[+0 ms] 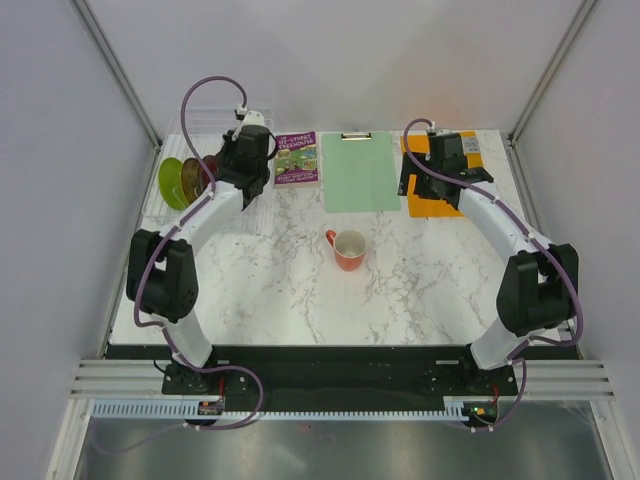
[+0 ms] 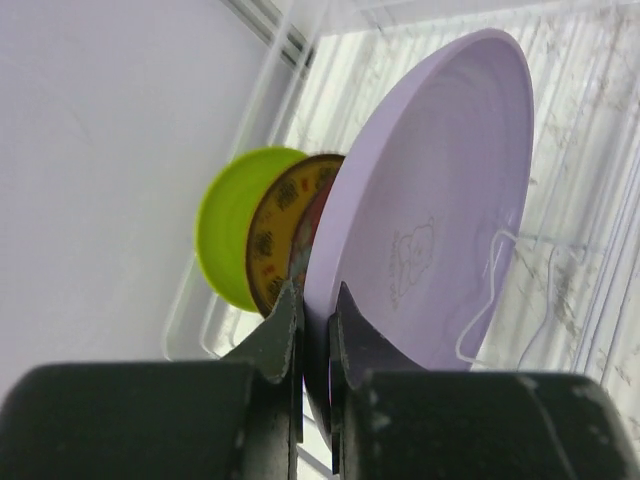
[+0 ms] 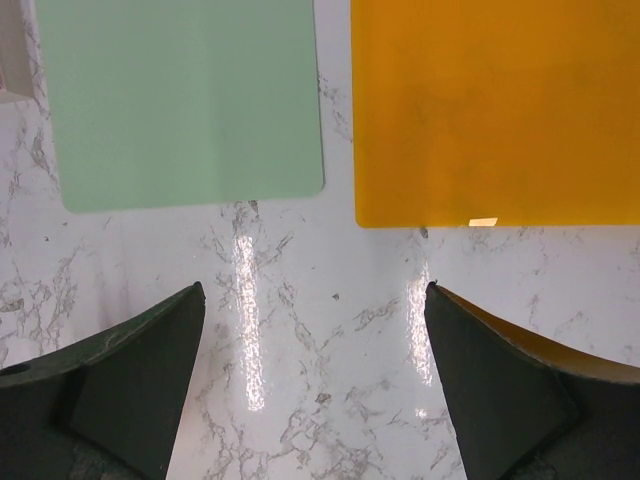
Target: Unload the plates from the dish rack
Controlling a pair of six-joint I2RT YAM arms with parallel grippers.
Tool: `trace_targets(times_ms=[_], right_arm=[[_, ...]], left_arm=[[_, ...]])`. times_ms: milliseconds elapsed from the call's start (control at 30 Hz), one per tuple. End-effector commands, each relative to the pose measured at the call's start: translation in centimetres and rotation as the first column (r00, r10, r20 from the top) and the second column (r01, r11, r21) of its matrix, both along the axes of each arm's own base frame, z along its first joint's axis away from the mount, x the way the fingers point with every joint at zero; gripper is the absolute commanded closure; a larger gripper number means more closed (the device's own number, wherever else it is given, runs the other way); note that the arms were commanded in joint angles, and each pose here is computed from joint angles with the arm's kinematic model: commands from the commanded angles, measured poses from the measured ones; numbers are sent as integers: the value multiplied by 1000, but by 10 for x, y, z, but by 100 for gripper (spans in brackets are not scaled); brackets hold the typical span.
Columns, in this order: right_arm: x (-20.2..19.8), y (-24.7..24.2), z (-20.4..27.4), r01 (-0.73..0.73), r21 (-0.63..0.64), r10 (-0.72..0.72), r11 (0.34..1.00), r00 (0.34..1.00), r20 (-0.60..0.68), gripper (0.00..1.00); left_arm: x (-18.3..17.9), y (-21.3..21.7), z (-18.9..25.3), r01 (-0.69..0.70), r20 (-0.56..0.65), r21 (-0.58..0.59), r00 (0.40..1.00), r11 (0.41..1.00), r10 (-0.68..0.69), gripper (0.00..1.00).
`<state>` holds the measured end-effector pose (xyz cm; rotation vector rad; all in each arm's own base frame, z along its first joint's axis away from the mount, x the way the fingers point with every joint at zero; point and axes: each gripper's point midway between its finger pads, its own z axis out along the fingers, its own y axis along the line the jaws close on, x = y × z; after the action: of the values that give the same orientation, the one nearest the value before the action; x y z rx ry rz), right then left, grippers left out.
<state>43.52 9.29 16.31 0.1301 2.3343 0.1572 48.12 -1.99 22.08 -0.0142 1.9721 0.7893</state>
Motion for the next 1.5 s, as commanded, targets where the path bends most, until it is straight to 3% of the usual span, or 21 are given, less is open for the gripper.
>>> trace_targets(times_ms=[0,33,100,200,233,267,300,333,367,433,467,500,567,700,933,1300,1333,1400,1433,1467], right_arm=[[-3,-4,20,13,4,-13,1000,998,54,2],[-4,-4,21,10,6,-11,1000,999,53,2],[-8,-2,28,3,13,-4,1000,998,63,2],[-14,4,42,-37,44,33,998,995,92,2],[-16,7,46,-54,59,48,997,994,100,2],[-18,10,55,-58,82,47,995,991,129,2],[-21,21,61,-107,129,89,986,986,142,2],[-23,27,67,-127,161,102,979,982,159,2],[-25,33,77,-140,206,99,969,976,196,2],[-28,54,95,-227,301,147,926,953,265,2],[-35,61,91,-255,338,167,906,949,268,2],[-38,69,96,-264,398,161,879,948,275,2],[-44,83,100,-324,464,191,824,931,310,2],[-50,98,102,-362,522,207,772,920,332,2],[-63,112,117,-428,550,230,717,890,393,2],[-62,122,89,-387,601,235,699,918,318,2],[-62,124,85,-388,607,245,694,919,308,2],[-64,129,84,-402,616,261,677,915,309,5],[-64,131,86,-419,620,266,663,907,327,12],[-68,135,88,-442,631,290,637,896,336,35]], left_arm=[[-6,-10,126,-75,348,70,936,995,46,98],[-10,-10,138,-83,342,136,939,987,32,98],[-18,-16,161,-113,399,145,916,983,47,98],[-34,-21,180,-107,362,181,932,978,35,98],[-34,-30,177,-61,364,123,931,991,12,98],[-31,-55,169,86,306,106,945,991,-114,98],[-38,-62,183,143,312,44,938,989,-149,98],[-47,-70,163,180,254,-39,953,983,-165,98],[-50,-91,159,288,246,-114,935,951,-254,98],[-67,-108,154,361,254,-296,922,884,-291,98],[-72,-128,150,441,256,-371,894,817,-366,98],[-78,-137,141,462,250,-422,886,780,-390,98],[-93,-163,132,517,268,-555,853,651,-449,98],[-109,-192,117,514,274,-702,834,493,-480,98],[-123,-200,94,487,273,-768,837,416,-475,98],[-140,-211,91,506,317,-806,807,307,-498,98],[-142,-216,96,525,342,-806,789,273,-510,98],[-146,-222,94,532,350,-814,770,234,-534,98],[-148,-225,96,543,364,-812,757,212,-543,98],[-151,-232,95,553,378,-814,736,177,-562,98]])
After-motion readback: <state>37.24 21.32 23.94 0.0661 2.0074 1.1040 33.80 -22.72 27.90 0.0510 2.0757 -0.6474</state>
